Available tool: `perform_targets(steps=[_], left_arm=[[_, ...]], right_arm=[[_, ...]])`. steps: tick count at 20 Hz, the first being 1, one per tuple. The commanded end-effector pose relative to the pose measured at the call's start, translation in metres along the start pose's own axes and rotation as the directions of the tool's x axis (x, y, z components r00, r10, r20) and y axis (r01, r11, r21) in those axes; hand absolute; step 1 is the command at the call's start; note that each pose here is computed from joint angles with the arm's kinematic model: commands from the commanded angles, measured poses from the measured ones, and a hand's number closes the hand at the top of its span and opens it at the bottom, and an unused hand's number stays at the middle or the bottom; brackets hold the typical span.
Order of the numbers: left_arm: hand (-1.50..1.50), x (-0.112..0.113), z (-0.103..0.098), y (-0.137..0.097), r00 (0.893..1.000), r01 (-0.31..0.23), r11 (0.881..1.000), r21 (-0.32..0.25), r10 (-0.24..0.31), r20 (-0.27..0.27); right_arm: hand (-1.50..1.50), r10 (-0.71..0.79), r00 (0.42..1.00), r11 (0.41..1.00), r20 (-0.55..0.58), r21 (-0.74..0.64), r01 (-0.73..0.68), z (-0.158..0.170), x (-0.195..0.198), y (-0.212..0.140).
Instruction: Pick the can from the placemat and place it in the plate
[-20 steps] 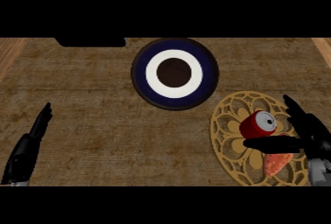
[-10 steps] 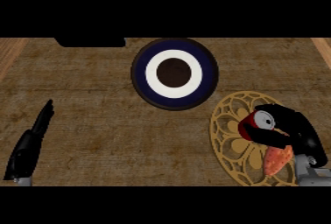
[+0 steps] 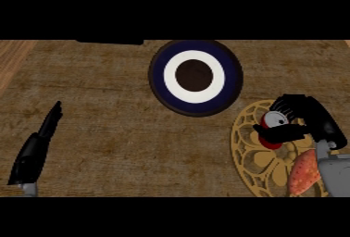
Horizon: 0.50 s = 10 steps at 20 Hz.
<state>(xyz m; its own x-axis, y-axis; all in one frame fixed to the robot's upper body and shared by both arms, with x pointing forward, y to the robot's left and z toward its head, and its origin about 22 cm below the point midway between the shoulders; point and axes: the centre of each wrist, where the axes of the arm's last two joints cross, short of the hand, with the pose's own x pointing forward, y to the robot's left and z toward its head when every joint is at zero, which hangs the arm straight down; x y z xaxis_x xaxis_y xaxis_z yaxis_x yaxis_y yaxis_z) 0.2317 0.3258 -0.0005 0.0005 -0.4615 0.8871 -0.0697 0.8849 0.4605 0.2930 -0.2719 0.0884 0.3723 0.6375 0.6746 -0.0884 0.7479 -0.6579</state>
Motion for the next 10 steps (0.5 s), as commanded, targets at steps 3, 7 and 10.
perform_targets(steps=[3,7,10], left_arm=[[0.0,0.016,-0.012,-0.012,0.997,-0.007,0.998,-0.066,0.012,0.081],[0.0,0.016,-0.012,-0.013,0.997,-0.01,0.998,-0.069,0.015,0.076],[0.0,0.015,-0.014,-0.02,0.997,-0.013,0.997,-0.07,0.018,0.073]], right_arm=[[1.5,0.298,0.918,0.941,0.261,0.08,-0.328,-0.02,0.015,-0.036],[1.5,0.348,0.87,0.934,0.35,-0.051,-0.353,-0.035,0.013,-0.083],[1.5,0.323,0.841,0.945,0.434,-0.108,-0.308,-0.046,0.01,-0.104]])
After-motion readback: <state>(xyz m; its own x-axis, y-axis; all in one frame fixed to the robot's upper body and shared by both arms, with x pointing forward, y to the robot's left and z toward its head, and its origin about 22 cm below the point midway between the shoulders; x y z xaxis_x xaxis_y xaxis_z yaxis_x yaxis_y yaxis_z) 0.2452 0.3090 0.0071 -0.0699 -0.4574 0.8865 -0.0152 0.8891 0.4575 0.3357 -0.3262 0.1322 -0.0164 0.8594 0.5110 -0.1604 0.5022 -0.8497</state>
